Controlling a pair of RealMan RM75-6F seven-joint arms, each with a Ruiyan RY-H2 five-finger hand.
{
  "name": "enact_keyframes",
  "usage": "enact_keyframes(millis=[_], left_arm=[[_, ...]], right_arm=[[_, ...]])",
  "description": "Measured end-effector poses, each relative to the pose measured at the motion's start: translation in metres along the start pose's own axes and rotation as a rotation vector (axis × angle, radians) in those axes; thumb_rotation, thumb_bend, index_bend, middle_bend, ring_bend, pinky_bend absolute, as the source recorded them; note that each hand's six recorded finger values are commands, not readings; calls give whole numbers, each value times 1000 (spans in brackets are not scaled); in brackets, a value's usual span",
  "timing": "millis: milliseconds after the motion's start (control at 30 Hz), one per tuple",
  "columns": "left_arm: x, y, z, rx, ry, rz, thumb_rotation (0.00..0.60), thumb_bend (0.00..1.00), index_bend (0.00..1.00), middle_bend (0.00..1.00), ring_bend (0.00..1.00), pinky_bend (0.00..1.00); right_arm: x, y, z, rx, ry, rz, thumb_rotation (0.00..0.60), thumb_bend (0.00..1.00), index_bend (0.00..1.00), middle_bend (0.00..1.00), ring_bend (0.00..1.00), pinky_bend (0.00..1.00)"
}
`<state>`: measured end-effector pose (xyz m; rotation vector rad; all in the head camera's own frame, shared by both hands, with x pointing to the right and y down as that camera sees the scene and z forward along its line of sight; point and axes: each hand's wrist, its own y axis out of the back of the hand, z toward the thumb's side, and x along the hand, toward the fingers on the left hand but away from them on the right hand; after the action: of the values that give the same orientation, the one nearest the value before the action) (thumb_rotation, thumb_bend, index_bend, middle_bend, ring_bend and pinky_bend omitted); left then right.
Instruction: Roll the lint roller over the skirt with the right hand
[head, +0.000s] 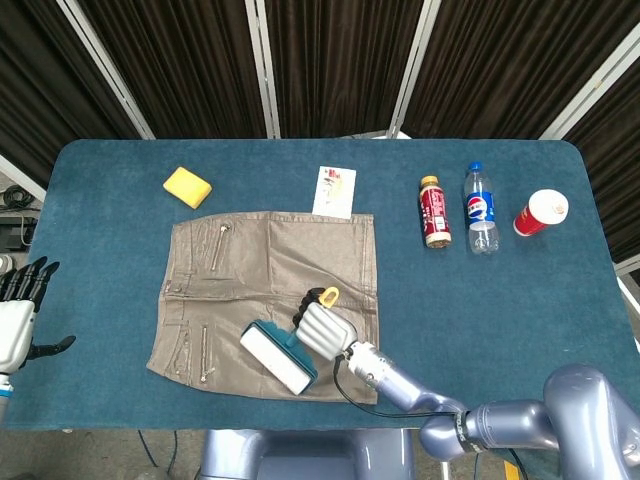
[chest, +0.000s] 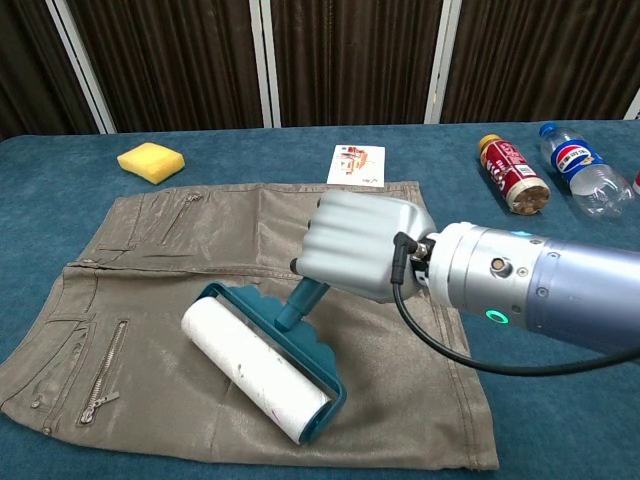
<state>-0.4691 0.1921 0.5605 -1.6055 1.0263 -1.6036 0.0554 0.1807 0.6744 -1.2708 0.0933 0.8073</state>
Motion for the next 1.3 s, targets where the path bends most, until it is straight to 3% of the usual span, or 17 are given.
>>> enact_keyframes(millis=[300,833,1133,1300], left_arm=[[0,-2,1,7,0,-2,600,47,0,0,0,0],[-1,-5,4,23,-5,-6,600,48,0,0,0,0],[-1,-6,4,24,-3,-4,600,47,0,0,0,0],[-2,-6,5,24,-5,-5,600,47,0,0,0,0]], right_arm=[[3,-30,-9,90,-16,76,600,891,458,503,384,422],[45,-99,-85,189,-153,238,600,891,458,503,385,423],[78,-136,-109,165,-208,334,600,892,458,504,386,422],[96,-153,-117,81,-259,393,600,891,458,504,387,423]])
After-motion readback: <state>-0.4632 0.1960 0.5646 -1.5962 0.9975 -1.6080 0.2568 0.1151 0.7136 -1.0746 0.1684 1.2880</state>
